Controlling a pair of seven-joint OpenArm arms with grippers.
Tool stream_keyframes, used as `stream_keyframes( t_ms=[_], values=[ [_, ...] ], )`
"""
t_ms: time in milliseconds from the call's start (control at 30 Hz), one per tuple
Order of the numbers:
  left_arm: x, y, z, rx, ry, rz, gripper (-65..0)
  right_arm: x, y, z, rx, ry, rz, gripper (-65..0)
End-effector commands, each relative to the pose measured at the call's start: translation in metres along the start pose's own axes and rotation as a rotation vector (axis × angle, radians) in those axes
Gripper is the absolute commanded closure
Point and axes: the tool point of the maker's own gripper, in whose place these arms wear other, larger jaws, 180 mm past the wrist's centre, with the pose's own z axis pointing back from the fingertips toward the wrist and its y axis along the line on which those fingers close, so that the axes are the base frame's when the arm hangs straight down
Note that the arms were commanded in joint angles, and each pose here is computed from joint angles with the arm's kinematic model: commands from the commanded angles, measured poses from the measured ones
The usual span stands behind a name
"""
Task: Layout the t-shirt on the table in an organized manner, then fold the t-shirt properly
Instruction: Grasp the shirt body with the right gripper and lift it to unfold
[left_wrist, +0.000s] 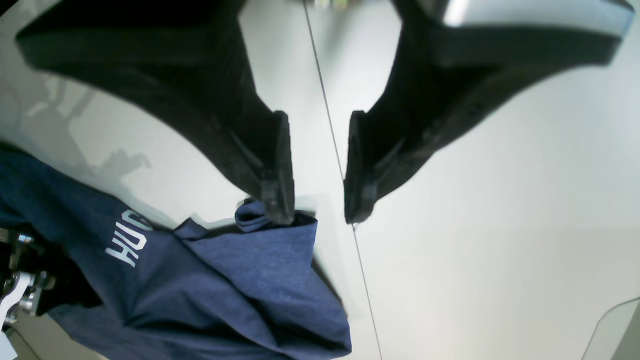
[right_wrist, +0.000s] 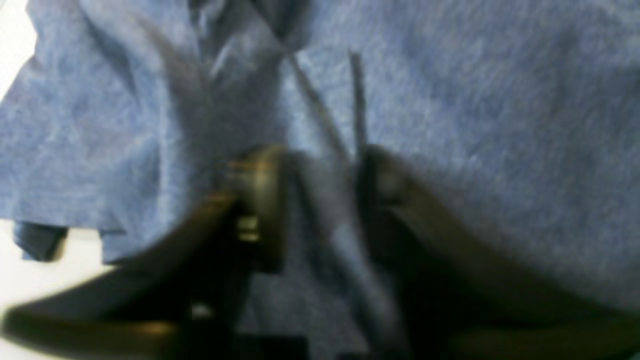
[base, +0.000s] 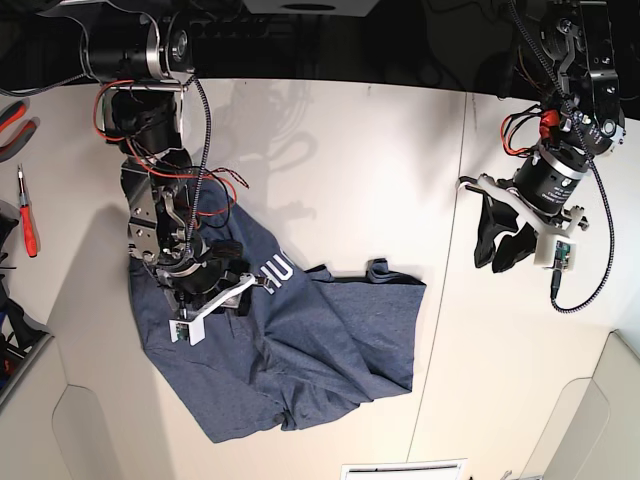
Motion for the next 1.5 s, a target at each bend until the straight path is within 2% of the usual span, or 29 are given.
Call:
stream_keyframes(
  t_ms=[0,67,233,333,400,500,567,700,900,933,1000,1033,1133,1267,1367,1467],
  values=[
    [0.011,0.001,0.000,-0.004,-0.039,-0.002,-21.1,0.038,0.009,0.001,0.032,-0.095,0.019,-8.5],
    [0.004,0.003,-0.001,0.000,-0.023,0.007,-21.1,0.052,0.011,0.006,0.031,-0.127,0.033,-0.4],
    [-0.017,0.009,-0.004,0.011,0.027,0.035,-21.1,0.084,0.017,0.019,0.035,-0.173,0.071,0.0],
    [-0.025,0.013,-0.006,0.017,0.045,0.049,-21.1,0.093,0.025,0.026,0.069,-0.171,0.056,0.0],
    [-0.026,0.013,-0.007,0.019,0.044,0.052,-21.1,0.095,0.042,0.034,0.154,-0.185,0.050,0.0],
    [-0.022,0.014,-0.009,0.019,0.035,0.050,-21.1,0.085,0.075,0.051,0.337,-0.180,0.026,0.0],
    [-0.018,0.015,-0.011,0.019,0.026,0.047,-21.1,0.069,0.094,0.064,0.438,-0.140,-0.021,0.0],
    [-0.014,0.015,-0.013,0.019,0.014,0.045,-21.1,0.022,0.125,0.088,0.583,0.013,-0.090,0.0],
    [-0.013,0.015,-0.013,0.019,0.014,0.045,-21.1,-0.047,0.176,0.122,0.776,0.231,-0.118,0.0],
    [-0.013,0.015,-0.013,0.018,0.014,0.045,-21.1,-0.058,0.186,0.127,0.809,0.267,-0.108,-2.9],
    [-0.013,0.015,-0.013,0.019,0.014,0.045,-21.1,-0.077,0.204,0.137,0.861,0.330,-0.085,-22.5],
    [-0.014,0.015,-0.013,0.019,0.014,0.045,-21.1,-0.086,0.211,0.141,0.881,0.356,-0.074,-29.1],
    [-0.014,0.015,-0.013,0.019,0.015,0.043,-21.1,-0.094,0.219,0.145,0.903,0.382,-0.048,-30.8],
    [-0.018,0.018,-0.013,0.033,0.037,0.000,-21.1,-0.077,0.215,0.146,0.889,0.326,-0.024,-30.6],
    [-0.019,0.020,-0.013,0.040,0.045,-0.017,-21.1,-0.053,0.202,0.146,0.840,0.247,0.014,-30.3],
    [-0.023,0.024,-0.017,0.049,0.035,-0.015,-21.2,-0.029,0.174,0.139,0.724,0.165,0.044,-30.3]
  ],
)
